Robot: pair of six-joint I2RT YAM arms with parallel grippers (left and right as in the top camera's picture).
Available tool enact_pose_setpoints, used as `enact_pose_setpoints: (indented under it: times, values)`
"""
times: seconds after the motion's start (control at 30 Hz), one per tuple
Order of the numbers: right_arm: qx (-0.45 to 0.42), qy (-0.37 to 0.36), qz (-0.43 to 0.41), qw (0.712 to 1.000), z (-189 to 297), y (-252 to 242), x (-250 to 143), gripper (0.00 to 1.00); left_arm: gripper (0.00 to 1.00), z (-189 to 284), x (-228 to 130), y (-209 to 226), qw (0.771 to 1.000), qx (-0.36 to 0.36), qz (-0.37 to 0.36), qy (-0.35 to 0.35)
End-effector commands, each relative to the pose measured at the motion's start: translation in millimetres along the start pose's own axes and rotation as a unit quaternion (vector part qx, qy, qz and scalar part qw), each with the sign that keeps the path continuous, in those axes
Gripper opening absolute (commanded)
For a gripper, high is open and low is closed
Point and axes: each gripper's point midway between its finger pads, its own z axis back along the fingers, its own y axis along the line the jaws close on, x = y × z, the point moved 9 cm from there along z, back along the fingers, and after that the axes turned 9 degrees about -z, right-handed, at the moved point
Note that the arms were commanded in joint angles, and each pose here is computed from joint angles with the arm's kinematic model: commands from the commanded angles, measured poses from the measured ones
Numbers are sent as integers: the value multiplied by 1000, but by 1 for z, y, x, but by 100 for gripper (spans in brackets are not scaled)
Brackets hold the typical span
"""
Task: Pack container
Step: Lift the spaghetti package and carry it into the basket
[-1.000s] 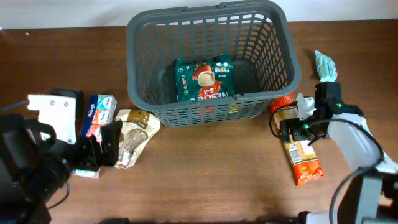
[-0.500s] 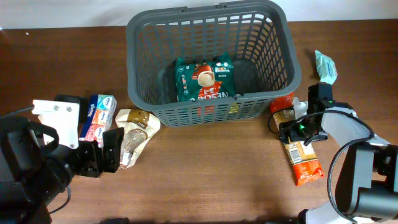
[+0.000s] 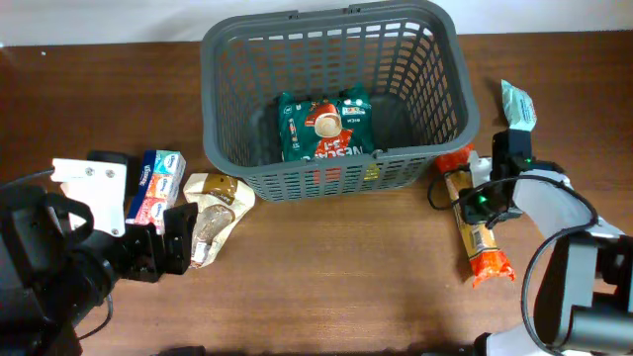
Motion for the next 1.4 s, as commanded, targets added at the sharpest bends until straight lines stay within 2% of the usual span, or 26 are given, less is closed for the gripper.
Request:
enact_pose_setpoints:
  times: [0.0, 0.2, 0.33, 0.57, 0.77, 0.93, 1.1, 1.2, 1.37]
  values:
    - [-11, 27, -33, 999, -17, -3, -8, 4, 99, 4, 0, -1, 1000, -2, -6, -7]
    - [-9, 14, -56, 998, -9, -10, -7, 4, 99, 4, 0, -1, 1000, -2, -6, -7]
    - [-6, -53, -89, 995, 28, -19, 10, 4, 99, 4, 0, -1, 1000, -2, -6, -7]
    - [-13, -197, -175, 965, 127, -45, 36, 4, 99, 4, 0, -1, 1000, -2, -6, -7]
    - [0, -333, -151, 931, 238, -33, 50, 4, 99, 4, 0, -1, 1000, -2, -6, -7]
    - [45, -419, -44, 906, 305, 4, 56, 3, 99, 4, 0, -1, 1000, -2, -6, -7]
    - [65, -476, 55, 875, 344, 45, 57, 4, 99, 4, 0, -1, 1000, -2, -6, -7]
    - [103, -514, 154, 838, 358, 80, 59, 4, 99, 4, 0, -1, 1000, -2, -6, -7]
    - [149, -550, 331, 752, 363, 142, 63, 3, 99, 4, 0, -1, 1000, -2, -6, -7]
